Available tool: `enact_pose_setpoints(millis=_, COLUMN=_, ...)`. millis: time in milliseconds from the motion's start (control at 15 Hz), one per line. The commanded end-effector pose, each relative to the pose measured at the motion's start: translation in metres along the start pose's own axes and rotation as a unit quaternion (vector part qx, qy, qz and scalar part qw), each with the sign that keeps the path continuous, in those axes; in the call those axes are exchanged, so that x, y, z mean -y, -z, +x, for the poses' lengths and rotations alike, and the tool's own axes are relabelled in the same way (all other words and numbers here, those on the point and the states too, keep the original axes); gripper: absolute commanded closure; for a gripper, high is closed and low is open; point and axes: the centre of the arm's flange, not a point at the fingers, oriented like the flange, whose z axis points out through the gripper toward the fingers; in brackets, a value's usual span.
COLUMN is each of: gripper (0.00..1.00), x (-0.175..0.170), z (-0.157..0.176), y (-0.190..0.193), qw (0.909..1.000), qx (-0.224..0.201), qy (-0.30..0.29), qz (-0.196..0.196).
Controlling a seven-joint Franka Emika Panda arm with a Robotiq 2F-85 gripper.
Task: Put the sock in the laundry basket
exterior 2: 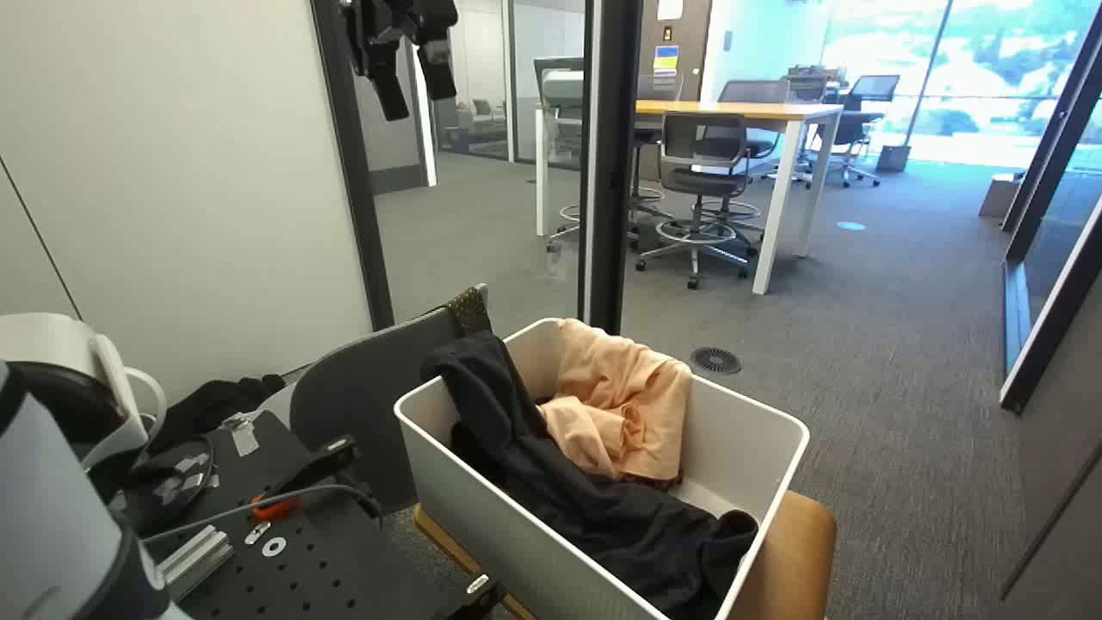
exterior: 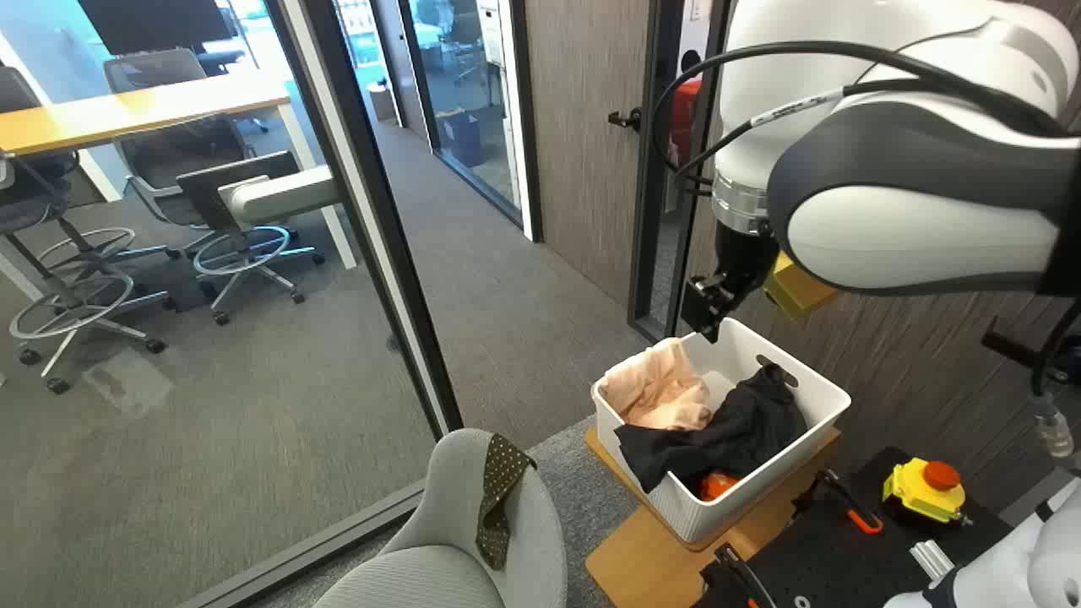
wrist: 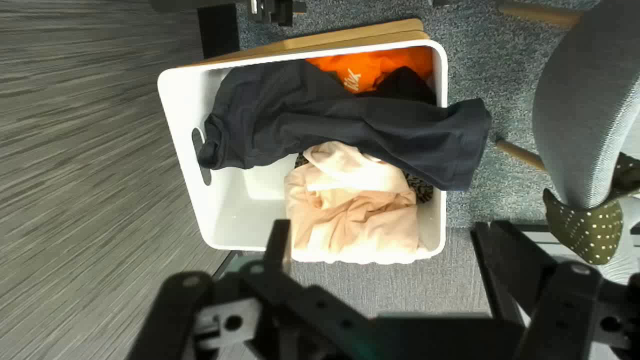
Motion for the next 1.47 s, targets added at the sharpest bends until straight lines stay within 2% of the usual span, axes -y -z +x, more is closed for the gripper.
enact_pose_setpoints(millis=0, gripper=0.00, x=0.000, z=0.001, y=0.002, qw=1.0000, qx=-0.002, qy=0.000, qz=0.001)
enact_pose_setpoints(millis=533, gripper=0.00, x=0.000, z=0.003, y=0.006, qw=1.0000, qx=-0.008, qy=0.003, qz=0.004)
enact_pose_setpoints(millis=800, gripper=0.00, x=0.014, z=0.022, y=-0.006, qw=0.9966, qx=-0.020, qy=0.074, qz=0.029)
enact_pose_setpoints(millis=1133, gripper=0.00, x=0.065, z=0.053, y=-0.010, qw=0.9769, qx=-0.036, qy=0.200, qz=0.067)
enact_pose_setpoints(millis=1400, gripper=0.00, x=0.100, z=0.080, y=-0.038, qw=0.9508, qx=-0.045, qy=0.289, qz=0.103)
